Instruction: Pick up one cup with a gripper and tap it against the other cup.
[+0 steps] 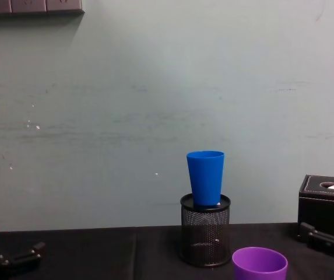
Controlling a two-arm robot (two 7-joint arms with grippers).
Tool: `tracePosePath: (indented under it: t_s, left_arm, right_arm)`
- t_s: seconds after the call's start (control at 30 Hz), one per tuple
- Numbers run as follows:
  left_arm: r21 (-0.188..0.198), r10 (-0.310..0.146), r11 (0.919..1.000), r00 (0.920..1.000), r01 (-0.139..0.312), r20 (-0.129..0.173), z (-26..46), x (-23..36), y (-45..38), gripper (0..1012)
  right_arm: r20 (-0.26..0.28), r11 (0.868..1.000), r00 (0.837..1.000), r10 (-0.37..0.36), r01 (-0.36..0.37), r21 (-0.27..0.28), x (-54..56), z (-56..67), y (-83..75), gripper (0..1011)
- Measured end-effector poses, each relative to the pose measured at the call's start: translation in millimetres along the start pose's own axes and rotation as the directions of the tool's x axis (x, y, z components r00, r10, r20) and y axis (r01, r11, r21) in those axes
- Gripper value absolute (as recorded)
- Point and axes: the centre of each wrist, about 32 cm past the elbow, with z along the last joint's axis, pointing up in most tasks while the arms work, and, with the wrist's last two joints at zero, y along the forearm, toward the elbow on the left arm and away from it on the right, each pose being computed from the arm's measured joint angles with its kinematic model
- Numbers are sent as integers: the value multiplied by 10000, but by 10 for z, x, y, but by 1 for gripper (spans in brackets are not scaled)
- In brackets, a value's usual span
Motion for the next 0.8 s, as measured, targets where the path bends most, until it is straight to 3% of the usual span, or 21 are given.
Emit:
tracePosePath:
  t_s: [0.3, 0.8]
  left_arm:
    - [-1, 0, 10000, 10000, 0, 0, 0, 0, 0, 1011]
    - [0, 0, 10000, 10000, 0, 0, 0, 0, 0, 1011]
  right_arm:
    - [93, 9975, 9984, -552, 555, -441, -34, -30, 14, 1003]
    - [182, 9958, 9975, -678, 688, -605, -42, -101, 20, 1003]
